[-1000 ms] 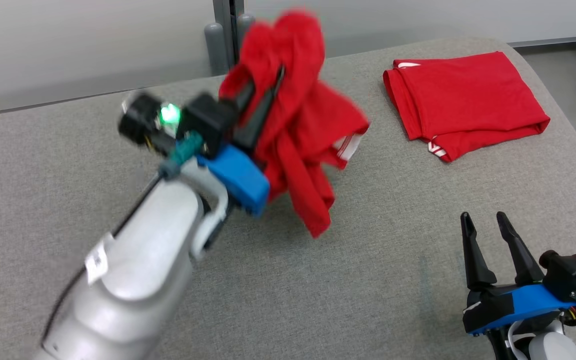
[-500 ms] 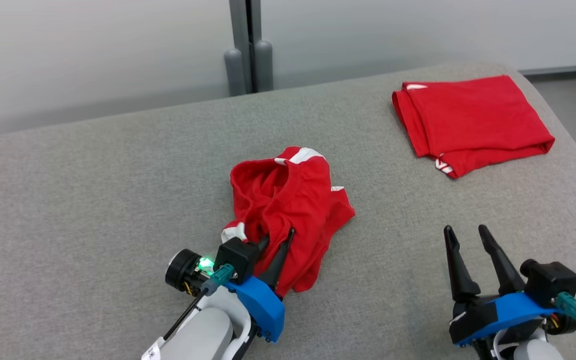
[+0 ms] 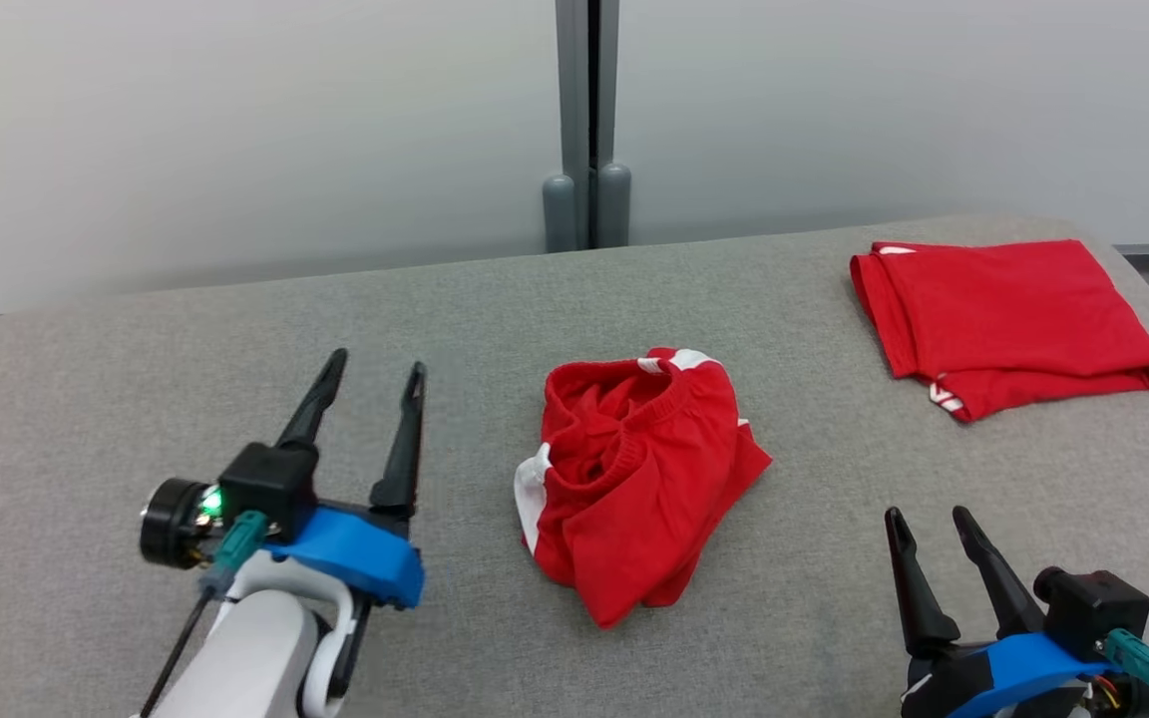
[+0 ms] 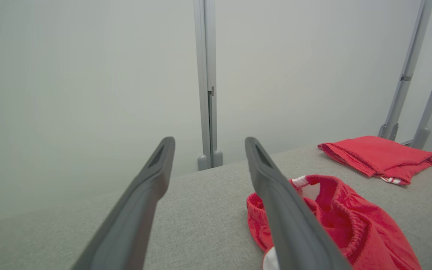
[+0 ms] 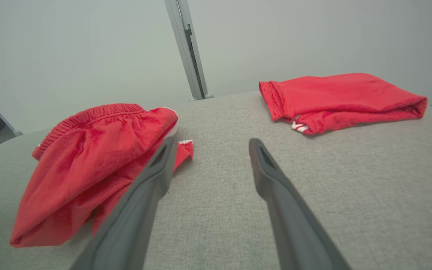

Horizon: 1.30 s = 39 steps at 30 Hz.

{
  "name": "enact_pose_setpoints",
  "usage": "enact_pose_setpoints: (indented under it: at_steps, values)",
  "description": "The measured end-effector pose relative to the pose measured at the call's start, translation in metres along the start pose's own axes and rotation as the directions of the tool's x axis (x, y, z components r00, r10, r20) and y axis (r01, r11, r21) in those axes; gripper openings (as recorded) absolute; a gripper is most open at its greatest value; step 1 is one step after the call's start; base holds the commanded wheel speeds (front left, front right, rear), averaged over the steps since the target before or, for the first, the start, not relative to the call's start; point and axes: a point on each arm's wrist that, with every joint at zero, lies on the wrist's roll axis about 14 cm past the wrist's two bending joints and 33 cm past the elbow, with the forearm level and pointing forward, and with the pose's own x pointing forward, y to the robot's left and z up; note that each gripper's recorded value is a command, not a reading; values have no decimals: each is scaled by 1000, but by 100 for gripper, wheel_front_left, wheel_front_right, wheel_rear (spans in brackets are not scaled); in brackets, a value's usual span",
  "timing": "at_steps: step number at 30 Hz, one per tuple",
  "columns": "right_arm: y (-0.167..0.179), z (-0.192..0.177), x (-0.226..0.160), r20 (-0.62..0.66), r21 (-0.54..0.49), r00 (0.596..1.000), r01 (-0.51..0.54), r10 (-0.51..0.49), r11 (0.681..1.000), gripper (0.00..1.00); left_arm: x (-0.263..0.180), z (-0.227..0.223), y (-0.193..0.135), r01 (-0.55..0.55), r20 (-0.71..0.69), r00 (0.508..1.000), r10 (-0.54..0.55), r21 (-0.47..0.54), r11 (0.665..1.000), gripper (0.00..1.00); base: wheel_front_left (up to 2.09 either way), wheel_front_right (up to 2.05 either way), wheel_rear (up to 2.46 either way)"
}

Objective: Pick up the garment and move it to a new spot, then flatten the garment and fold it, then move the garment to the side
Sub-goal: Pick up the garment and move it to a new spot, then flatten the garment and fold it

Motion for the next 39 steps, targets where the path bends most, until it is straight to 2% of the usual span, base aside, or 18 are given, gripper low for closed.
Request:
enact_pose_setpoints:
  at_steps: [5, 9, 16, 25, 39]
  values:
    - [9, 1, 0, 2, -1, 1000, -29, 29, 1000, 100, -36, 14, 52, -169, 43, 985, 168, 19, 985, 100, 0, 0, 0]
    - [17, 2, 2, 4, -1, 999, -53, 53, 999, 100, -70, 22, 88, -302, 71, 951, 300, 19, 953, 100, 0, 0, 0]
    - [28, 4, 5, 1, -13, 996, -86, 86, 996, 100, -127, 16, 125, -438, 56, 898, 436, 45, 898, 100, 0, 0, 0]
    - [28, 3, 2, -8, -23, 996, -93, 93, 995, 100, -165, -11, 128, -461, -33, 886, 462, 39, 887, 100, 0, 0, 0]
    - [15, 8, -4, 0, -33, 998, -57, 57, 998, 100, -162, -5, 124, -429, -29, 902, 430, 28, 903, 100, 0, 0, 0]
